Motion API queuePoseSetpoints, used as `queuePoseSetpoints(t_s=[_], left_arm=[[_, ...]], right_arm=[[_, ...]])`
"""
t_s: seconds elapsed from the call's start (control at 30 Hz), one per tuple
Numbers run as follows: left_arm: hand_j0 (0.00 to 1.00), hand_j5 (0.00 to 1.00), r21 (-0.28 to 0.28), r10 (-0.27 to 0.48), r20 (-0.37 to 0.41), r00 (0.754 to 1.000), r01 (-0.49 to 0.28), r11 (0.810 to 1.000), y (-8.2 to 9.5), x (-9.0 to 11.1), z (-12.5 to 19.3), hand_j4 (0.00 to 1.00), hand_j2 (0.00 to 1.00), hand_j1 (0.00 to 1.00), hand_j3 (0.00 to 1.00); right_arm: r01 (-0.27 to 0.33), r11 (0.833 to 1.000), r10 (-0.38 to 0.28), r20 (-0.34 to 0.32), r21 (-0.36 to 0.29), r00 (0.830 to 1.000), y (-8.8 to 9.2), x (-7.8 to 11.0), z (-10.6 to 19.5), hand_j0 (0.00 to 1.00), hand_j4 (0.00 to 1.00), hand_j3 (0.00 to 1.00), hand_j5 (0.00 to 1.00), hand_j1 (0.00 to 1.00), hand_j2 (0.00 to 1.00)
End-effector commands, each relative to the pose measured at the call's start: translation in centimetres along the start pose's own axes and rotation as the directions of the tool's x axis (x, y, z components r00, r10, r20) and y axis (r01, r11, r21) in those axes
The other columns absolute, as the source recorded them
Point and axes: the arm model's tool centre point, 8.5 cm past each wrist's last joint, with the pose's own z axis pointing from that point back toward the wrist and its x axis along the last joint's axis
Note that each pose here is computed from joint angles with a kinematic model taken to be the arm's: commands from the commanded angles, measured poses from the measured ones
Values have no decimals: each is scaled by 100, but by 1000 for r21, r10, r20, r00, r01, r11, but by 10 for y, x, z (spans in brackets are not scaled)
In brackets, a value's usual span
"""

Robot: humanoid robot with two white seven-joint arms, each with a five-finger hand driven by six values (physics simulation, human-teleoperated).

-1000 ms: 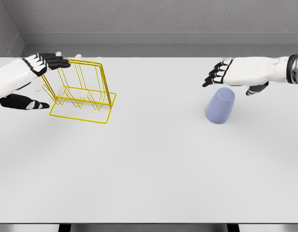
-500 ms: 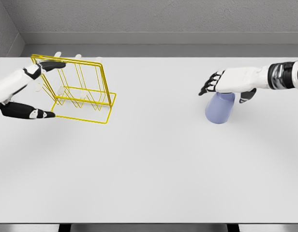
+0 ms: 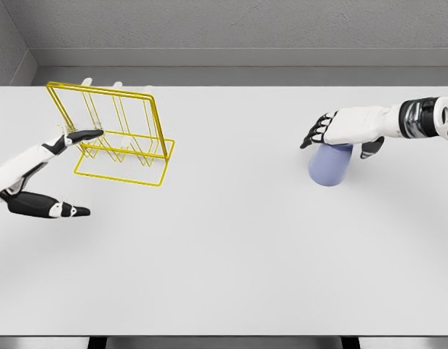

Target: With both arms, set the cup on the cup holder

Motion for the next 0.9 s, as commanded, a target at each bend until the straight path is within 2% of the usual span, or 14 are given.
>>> queuePoseSetpoints(t_s=[0.0,0.2,0.37,0.53,0.63,0.73,0.8,0.87], left_arm=[[100,100,1,3,-1,1000,-3,1000,1,1,1,100,100,100,100],[100,100,-20,72,-43,996,-73,997,-26,-10,13,100,100,100,100],[100,100,-45,120,-61,991,-123,991,-48,-16,17,100,100,100,100],[100,100,-73,210,-76,975,-215,974,-81,-22,18,100,100,100,100],[100,100,-43,259,-72,963,-263,964,-83,-22,17,100,100,100,100],[100,100,-44,251,-61,966,-254,966,-81,-21,13,100,100,100,100],[100,100,-61,215,-52,975,-218,974,-79,-20,10,100,100,100,100],[100,100,-54,223,-46,974,-226,973,-80,-20,9,100,100,100,100]], right_arm=[[0,1000,0,2,-3,1000,-1,1,0,95,95,95,95,95,95],[-6,1000,6,8,6,1000,2,4,-3,89,89,89,89,89,89],[-9,1000,8,7,21,1000,3,4,-3,79,79,79,79,79,79],[-6,999,5,9,33,1000,6,5,-4,78,78,78,78,78,78],[-6,999,5,9,33,1000,6,5,-4,73,73,73,73,73,73],[-6,999,5,9,34,1000,6,5,-4,72,72,72,72,72,72],[-6,999,5,9,34,1000,6,5,-4,68,68,68,68,68,68],[-8,999,8,8,34,1000,6,4,-4,68,68,68,68,68,68]])
